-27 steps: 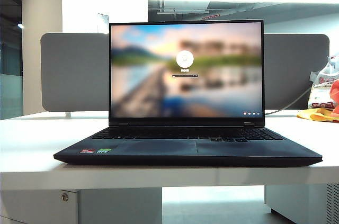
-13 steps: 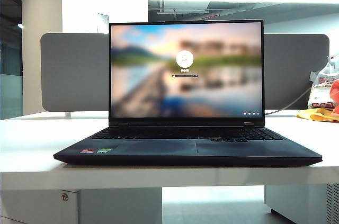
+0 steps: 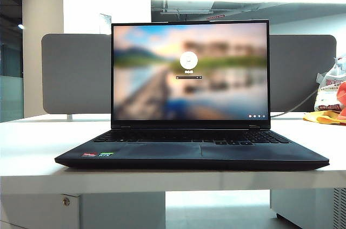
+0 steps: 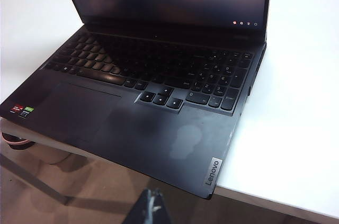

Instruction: Open the lid of the laptop and use the keypad to enter the password "123".

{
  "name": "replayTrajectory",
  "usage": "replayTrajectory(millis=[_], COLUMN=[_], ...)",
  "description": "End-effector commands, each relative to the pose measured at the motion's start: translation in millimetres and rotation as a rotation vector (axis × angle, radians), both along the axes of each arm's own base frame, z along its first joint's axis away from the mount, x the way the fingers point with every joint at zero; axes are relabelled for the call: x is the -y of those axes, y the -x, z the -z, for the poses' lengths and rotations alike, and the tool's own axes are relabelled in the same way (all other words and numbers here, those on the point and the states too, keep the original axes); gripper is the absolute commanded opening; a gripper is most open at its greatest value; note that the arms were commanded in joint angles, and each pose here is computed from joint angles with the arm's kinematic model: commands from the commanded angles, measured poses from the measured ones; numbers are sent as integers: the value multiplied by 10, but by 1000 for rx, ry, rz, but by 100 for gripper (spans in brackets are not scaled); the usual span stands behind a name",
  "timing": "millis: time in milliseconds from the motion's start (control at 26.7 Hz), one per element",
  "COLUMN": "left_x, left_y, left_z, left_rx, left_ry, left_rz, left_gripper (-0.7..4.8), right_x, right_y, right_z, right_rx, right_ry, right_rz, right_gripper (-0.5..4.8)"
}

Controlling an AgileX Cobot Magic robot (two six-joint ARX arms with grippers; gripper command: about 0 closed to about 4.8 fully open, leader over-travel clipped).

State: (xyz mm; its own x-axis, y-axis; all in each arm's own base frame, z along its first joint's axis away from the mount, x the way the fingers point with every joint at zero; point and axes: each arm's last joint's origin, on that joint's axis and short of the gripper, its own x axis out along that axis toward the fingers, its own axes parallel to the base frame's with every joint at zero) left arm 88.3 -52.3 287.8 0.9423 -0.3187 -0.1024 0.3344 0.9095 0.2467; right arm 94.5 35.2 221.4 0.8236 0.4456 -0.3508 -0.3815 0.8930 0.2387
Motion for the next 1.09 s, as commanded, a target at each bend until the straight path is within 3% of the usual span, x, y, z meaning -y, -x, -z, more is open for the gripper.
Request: replayTrajectory(millis=[37,187,375,637,1087], left_x=[-4,-125,-357,-616,-642], left_y=[-125,-236,-302,-222,-93], left_z=[189,446,631,743,1198], left_rx=[50,0,-57,-2,35], left_ry=[50,127,215,267,399], left_rz=[121,135,-51,-277,-325], left_gripper=[-4,-4,-4,-4,-4], right_x=[-1,0,1,0,0], right_y=[0,-1,0,0,0], right_z=[-26,-26,-26,-26,-26], right_rx=[16,16,16,16,16], right_ry=[-5,-5,-4,-5,-5], right_rz=[-1,0,3,1,0], right_gripper=[-1,-1,-1,-1,-1])
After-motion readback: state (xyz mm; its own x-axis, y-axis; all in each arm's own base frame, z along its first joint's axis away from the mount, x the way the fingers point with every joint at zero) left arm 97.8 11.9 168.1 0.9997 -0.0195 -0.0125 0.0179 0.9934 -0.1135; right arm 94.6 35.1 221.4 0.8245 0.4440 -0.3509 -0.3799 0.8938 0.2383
